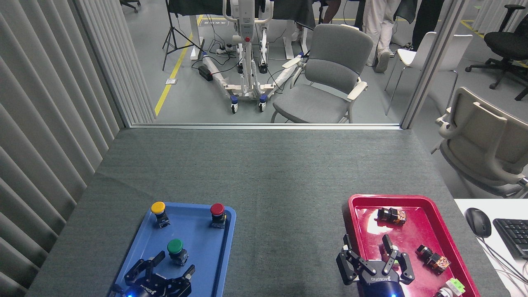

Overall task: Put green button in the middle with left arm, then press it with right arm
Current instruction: 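Close the left hand around the green button, then carry the green button out of the tray to the table middle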

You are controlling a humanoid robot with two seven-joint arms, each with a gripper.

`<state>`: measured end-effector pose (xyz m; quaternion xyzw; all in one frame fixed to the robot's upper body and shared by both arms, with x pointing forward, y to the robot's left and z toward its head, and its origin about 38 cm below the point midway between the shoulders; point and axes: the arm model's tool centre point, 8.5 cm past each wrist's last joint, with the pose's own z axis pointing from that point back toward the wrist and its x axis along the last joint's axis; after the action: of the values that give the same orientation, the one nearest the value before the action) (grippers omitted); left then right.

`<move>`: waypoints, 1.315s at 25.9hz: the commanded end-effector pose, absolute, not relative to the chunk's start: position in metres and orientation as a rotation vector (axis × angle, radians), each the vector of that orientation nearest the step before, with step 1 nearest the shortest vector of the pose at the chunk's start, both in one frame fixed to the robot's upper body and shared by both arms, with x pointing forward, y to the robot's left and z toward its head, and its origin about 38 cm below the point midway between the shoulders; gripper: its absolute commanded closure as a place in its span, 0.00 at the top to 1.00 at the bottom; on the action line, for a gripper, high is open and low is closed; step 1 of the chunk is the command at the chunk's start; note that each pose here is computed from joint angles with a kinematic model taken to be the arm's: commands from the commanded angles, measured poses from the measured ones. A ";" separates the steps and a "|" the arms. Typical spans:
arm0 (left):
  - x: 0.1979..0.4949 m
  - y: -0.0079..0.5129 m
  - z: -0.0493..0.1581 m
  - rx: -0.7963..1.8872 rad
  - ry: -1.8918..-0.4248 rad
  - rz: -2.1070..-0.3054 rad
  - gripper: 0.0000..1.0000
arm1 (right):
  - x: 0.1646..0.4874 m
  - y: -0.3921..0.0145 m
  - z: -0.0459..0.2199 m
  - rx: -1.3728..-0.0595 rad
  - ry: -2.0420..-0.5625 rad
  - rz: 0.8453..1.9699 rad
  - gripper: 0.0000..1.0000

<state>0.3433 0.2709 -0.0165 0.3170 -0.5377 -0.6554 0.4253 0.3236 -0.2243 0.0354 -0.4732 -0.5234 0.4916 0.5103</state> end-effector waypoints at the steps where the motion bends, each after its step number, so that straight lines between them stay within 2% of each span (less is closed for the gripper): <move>1: 0.356 0.269 -0.024 0.803 -1.303 -1.604 0.99 | 0.324 -0.225 0.036 -1.144 -1.257 1.185 1.00; 4: 0.362 0.272 -0.034 0.815 -1.250 -1.575 0.99 | 0.323 -0.228 0.036 -1.160 -1.257 1.194 1.00; 9: 0.372 0.272 -0.028 0.836 -1.251 -1.564 0.99 | 0.323 -0.230 0.036 -1.165 -1.253 1.199 0.99; 10: 0.373 0.273 -0.029 0.837 -1.247 -1.563 0.95 | 0.323 -0.230 0.036 -1.165 -1.253 1.199 0.99; 11: 0.373 0.274 -0.031 0.838 -1.240 -1.571 0.78 | 0.323 -0.230 0.036 -1.164 -1.253 1.198 0.99; 12: 0.373 0.274 -0.032 0.840 -1.247 -1.581 0.52 | 0.323 -0.230 0.035 -1.163 -1.251 1.196 0.99; 13: 0.372 0.272 -0.032 0.847 -1.251 -1.610 0.20 | 0.323 -0.230 0.035 -1.163 -1.251 1.196 0.99; 14: 0.368 0.269 -0.036 0.846 -1.240 -1.657 0.00 | 0.323 -0.229 0.035 -1.162 -1.252 1.197 0.99; 18: 0.364 0.267 -0.033 0.886 -1.292 -1.654 0.00 | 0.323 -0.229 0.035 -1.180 -1.237 1.208 0.99; 22: 0.368 0.260 0.003 0.990 -1.471 -1.613 0.00 | 0.323 -0.229 0.034 -1.185 -1.229 1.211 0.99; 24: 0.356 0.256 0.018 1.017 -1.558 -1.604 0.00 | 0.323 -0.229 0.034 -1.184 -1.231 1.212 0.99; 26: 0.350 0.227 0.044 0.993 -1.718 -1.626 0.00 | 0.323 -0.229 0.034 -1.186 -1.232 1.211 0.98; 29: 0.348 0.156 0.060 0.872 -1.909 -1.739 0.00 | 0.323 -0.228 0.034 -1.186 -1.233 1.209 0.96; 30: 0.353 0.135 0.057 0.837 -1.923 -1.764 0.00 | 0.323 -0.228 0.034 -1.186 -1.233 1.209 0.96; 34: 0.378 0.091 0.001 0.681 -1.679 -1.874 0.00 | 0.324 -0.228 0.034 -1.186 -1.235 1.207 0.96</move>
<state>0.3661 0.1234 0.0407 0.2919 -0.6668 -0.6460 0.2300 0.3230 -0.2280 0.0340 -0.4900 -0.5101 0.4996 0.5000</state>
